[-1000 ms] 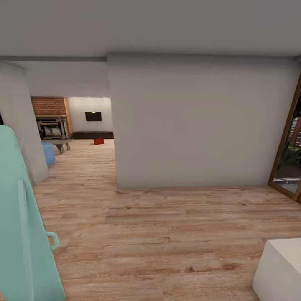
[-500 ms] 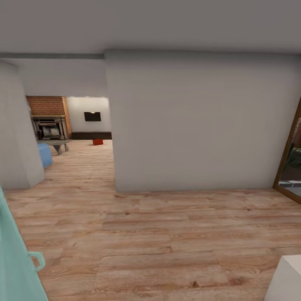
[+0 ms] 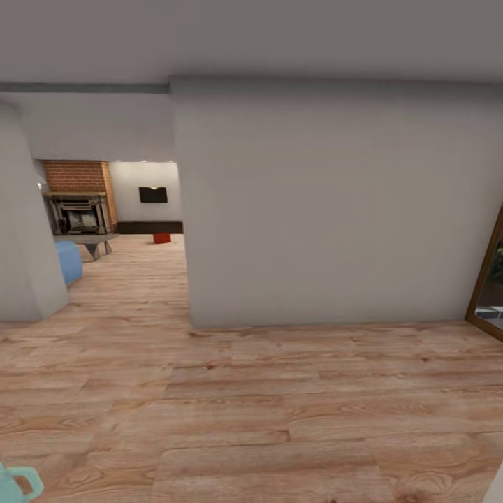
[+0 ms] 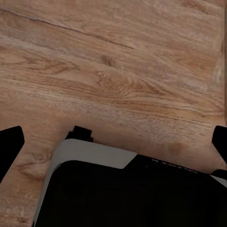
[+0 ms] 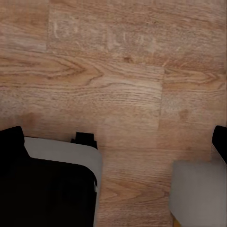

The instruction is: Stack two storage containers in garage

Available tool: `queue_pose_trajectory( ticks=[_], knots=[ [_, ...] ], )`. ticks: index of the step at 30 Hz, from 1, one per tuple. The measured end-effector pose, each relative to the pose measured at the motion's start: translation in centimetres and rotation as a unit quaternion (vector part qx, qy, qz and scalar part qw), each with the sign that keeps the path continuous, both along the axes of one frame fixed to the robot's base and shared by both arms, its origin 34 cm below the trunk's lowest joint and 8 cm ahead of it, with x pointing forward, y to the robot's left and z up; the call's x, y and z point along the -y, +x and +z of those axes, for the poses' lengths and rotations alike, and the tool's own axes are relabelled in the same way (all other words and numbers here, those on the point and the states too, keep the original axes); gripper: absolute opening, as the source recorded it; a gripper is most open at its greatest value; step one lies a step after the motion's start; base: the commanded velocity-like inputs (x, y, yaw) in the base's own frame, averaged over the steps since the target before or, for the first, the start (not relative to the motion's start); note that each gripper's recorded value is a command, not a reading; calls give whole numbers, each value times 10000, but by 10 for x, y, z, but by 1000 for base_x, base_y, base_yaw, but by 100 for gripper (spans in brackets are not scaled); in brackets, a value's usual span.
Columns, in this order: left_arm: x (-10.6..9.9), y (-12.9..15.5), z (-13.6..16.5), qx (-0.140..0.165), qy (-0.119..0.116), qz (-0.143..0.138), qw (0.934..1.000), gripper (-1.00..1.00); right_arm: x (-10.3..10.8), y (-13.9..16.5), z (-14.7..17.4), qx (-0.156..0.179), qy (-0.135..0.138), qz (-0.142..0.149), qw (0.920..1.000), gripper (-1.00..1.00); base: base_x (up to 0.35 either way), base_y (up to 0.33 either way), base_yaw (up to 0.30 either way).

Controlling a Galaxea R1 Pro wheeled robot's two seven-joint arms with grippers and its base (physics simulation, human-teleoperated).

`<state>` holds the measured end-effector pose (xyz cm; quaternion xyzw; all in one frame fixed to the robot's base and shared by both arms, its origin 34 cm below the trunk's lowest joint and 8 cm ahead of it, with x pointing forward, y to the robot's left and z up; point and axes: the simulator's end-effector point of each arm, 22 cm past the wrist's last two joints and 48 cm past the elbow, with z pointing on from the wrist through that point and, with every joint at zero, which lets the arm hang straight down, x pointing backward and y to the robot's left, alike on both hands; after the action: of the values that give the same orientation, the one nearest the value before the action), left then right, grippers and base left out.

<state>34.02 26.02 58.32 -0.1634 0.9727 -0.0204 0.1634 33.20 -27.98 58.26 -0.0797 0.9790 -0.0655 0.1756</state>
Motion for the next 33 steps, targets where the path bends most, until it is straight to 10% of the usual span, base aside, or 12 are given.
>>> queue_pose_trajectory(
  ticks=[33],
  knots=[
    [0,0,0,-7,-3,-3,10000,100,-6,2,0,49,65,-20,10000,100,322,0,50]
  ],
)
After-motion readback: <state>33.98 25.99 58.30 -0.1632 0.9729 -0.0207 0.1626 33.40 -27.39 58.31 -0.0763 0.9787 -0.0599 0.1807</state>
